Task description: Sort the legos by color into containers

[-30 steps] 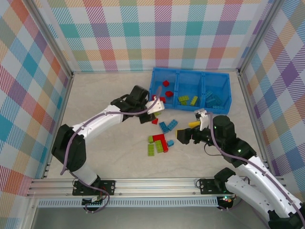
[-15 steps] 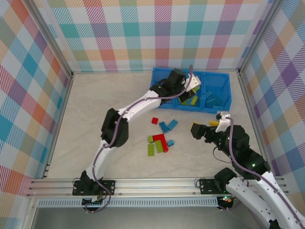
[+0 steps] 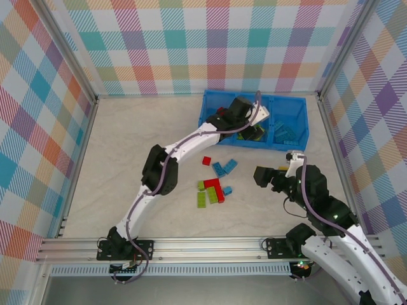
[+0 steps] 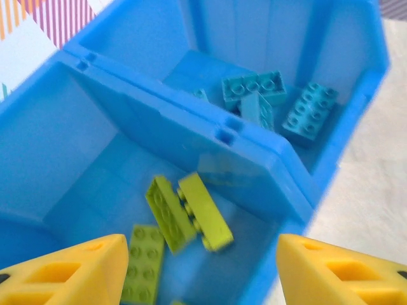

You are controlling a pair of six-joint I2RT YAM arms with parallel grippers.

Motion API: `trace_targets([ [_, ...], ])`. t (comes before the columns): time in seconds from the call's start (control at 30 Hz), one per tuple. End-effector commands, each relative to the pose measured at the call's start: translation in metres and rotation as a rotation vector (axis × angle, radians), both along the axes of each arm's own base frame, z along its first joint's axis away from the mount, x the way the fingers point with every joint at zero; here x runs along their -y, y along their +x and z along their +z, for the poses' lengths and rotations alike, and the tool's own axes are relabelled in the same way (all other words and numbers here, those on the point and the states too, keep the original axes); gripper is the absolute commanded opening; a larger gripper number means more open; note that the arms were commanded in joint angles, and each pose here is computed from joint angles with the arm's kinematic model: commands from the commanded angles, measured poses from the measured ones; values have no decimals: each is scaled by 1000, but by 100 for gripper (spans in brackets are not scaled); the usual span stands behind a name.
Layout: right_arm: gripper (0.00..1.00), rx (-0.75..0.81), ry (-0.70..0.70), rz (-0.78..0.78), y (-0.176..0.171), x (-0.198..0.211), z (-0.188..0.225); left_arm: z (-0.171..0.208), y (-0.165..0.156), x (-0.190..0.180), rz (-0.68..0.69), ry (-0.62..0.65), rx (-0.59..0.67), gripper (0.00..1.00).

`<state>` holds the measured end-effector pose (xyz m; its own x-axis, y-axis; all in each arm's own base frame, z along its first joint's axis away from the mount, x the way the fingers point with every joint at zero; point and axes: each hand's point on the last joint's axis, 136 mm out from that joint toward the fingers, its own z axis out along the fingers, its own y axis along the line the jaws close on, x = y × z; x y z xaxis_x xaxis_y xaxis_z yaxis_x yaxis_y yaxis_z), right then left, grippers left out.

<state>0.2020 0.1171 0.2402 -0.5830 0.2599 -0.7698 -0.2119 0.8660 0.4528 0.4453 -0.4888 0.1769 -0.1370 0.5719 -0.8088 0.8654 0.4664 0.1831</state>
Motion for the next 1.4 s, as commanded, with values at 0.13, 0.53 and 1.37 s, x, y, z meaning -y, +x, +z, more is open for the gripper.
trace_targets([
  [0.13, 100, -86, 23, -35, 10, -7, -3, 136, -98, -61, -2, -270, 176, 64],
  [0.53, 100, -384, 2, 77, 64, -82, -83, 69, -303, -203, -424, 64, 175, 74],
  [1.37, 81, -596, -306, -277, 141, -93, -207, 8, -332, -262, -481, 260, 175, 76],
])
